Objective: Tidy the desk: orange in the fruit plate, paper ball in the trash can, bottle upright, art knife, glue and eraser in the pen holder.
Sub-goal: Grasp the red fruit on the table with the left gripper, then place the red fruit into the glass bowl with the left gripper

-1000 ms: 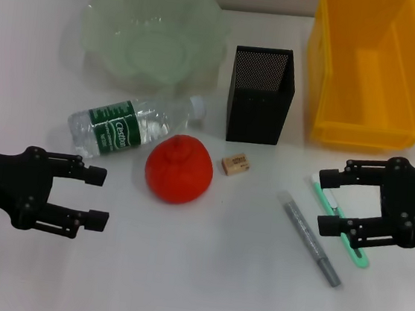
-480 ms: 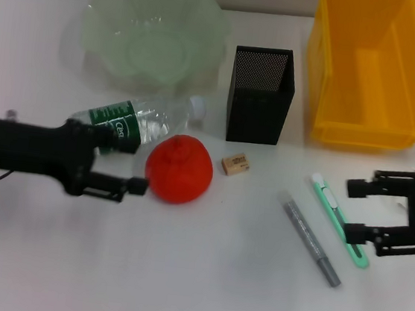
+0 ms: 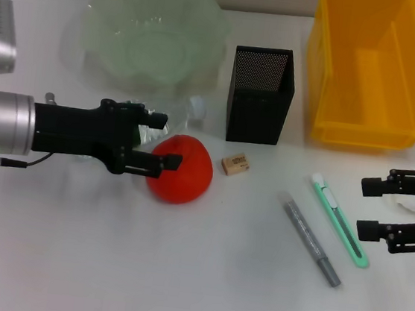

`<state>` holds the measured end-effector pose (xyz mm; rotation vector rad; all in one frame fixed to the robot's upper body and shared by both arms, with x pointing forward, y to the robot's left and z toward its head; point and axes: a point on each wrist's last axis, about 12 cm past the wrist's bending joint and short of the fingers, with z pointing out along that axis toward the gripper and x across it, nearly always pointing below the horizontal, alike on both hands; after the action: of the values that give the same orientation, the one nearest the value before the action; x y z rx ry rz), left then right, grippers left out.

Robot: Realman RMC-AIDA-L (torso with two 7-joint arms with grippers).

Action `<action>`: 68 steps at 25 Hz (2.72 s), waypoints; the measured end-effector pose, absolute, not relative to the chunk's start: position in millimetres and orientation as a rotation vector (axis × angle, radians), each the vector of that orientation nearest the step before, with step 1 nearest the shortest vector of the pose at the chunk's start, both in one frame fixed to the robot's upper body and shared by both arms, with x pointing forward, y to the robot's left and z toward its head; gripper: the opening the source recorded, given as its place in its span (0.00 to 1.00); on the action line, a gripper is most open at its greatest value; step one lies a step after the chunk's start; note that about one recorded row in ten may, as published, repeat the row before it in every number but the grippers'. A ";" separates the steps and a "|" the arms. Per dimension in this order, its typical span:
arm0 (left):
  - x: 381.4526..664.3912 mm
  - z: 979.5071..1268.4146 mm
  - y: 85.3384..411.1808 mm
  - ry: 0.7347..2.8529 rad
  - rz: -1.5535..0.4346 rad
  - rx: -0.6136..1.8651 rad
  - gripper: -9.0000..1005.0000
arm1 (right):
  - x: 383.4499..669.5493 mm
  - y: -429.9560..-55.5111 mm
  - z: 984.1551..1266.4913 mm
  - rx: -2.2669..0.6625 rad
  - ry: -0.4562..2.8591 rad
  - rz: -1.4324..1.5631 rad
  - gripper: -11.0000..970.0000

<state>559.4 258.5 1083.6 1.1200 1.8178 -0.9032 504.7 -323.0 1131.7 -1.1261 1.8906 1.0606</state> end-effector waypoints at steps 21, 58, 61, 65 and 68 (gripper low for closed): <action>571.3 1062.3 231.2 1.844 -0.799 1.200 0.80 | 506.5 -317.3 1128.7 -1.102 1.895 1.066 0.80; 660.5 1154.8 224.6 1.735 -0.538 0.819 0.12 | 506.8 -308.5 1126.2 -1.095 1.867 1.081 0.80; 671.7 1150.8 216.9 1.770 -0.440 0.804 0.10 | 507.0 -308.0 1126.3 -1.097 1.864 1.081 0.80; 675.9 1148.4 210.8 1.789 -0.377 0.823 0.09 | 508.5 -305.4 1125.9 -1.096 1.854 1.078 0.80; 677.6 1147.8 207.9 1.795 -0.359 0.809 0.08 | 510.8 -304.4 1126.5 -1.081 1.863 1.067 0.80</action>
<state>677.6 207.9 1147.8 0.8094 1.7955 -0.3590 510.8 -304.4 1126.5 -1.0814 1.8635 1.0667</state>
